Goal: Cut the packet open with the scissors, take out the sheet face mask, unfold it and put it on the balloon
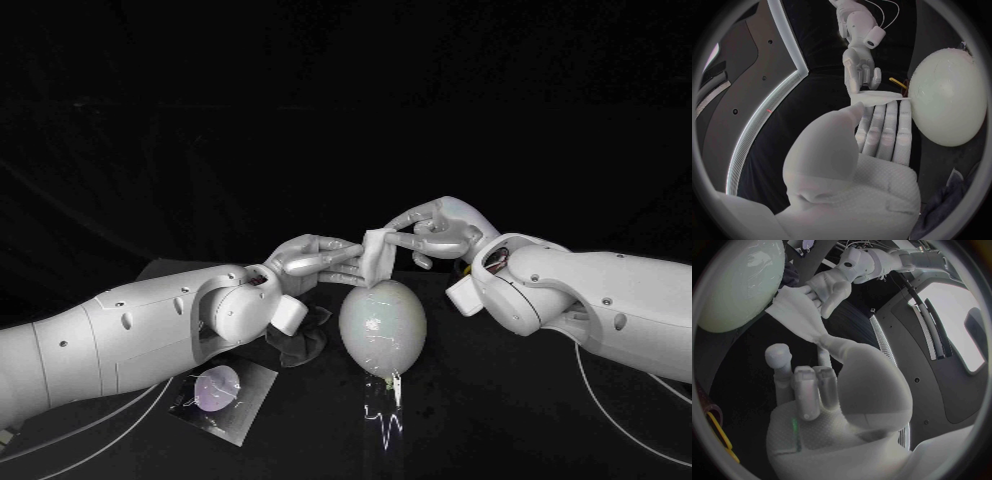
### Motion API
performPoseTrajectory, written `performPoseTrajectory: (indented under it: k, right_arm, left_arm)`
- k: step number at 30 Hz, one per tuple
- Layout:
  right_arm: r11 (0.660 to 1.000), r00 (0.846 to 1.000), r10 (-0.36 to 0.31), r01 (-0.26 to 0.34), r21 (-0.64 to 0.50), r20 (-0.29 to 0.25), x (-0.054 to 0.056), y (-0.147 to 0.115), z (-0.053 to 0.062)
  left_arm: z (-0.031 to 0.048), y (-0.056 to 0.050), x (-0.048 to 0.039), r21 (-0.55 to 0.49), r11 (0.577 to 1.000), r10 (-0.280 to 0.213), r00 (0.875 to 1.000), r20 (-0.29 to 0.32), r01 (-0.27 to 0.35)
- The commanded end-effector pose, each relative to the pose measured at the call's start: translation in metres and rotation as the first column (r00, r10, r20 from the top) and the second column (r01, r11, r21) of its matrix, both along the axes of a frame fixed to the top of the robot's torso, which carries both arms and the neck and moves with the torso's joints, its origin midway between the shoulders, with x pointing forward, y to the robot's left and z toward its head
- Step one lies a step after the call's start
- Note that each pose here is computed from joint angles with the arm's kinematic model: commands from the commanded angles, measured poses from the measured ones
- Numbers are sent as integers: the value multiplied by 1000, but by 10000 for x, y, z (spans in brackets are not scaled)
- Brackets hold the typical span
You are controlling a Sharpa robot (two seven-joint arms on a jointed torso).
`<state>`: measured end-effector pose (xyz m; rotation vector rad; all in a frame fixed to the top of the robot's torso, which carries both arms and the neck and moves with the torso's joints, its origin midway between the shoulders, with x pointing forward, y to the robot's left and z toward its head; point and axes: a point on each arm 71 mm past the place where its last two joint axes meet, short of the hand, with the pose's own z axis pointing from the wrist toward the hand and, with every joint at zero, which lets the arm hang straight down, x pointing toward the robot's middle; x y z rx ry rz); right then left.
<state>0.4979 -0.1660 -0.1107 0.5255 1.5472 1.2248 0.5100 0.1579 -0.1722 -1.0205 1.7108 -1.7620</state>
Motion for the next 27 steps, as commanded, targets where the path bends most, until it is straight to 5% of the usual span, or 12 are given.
performPoseTrajectory:
  k: [1, 27]
  right_arm:
    - [1000, 1000, 13, -13, -2, 4, -6, 17, 5]
    - [1000, 1000, 18, -18, -8, -3, -5, 30, -1]
  left_arm:
    - [20, -24, -10, -12, 1000, -19, 1000, 14, 19]
    - [35, -25, -8, -18, 1000, 5, 999, 32, -5]
